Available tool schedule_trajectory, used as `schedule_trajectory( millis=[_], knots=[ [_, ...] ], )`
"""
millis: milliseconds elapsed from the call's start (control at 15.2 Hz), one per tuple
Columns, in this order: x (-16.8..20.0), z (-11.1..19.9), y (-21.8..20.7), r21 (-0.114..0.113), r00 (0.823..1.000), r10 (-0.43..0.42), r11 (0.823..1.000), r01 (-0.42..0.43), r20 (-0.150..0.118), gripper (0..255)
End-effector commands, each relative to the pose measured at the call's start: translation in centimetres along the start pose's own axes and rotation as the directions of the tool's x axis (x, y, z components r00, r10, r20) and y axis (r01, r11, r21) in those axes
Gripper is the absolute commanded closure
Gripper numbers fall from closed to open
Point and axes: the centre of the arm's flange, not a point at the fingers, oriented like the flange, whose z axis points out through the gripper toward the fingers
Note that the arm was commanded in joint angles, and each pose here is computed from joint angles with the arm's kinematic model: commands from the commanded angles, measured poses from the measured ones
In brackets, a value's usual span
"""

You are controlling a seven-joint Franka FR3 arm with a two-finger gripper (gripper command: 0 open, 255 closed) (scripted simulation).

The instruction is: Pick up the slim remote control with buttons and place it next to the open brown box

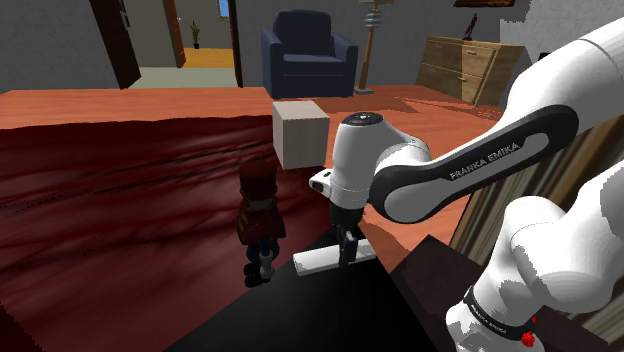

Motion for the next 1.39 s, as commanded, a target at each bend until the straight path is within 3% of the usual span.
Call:
schedule_trajectory(
  millis=[0,198,726,792,1320],
  knots=[
    [0.1,1.0,0.0,0.000,1.000,-0.003,1.000,0.003,-0.001,0],
    [0.1,2.9,0.0,0.000,1.000,-0.003,1.000,0.003,-0.001,0],
    [0.1,2.9,0.0,0.000,1.000,-0.003,1.000,0.003,-0.001,0],
    [0.1,2.9,0.0,0.000,1.000,-0.003,1.000,0.003,-0.001,255],
    [0.1,2.9,0.0,0.000,1.000,-0.003,1.000,0.003,-0.001,255]
  ],
)
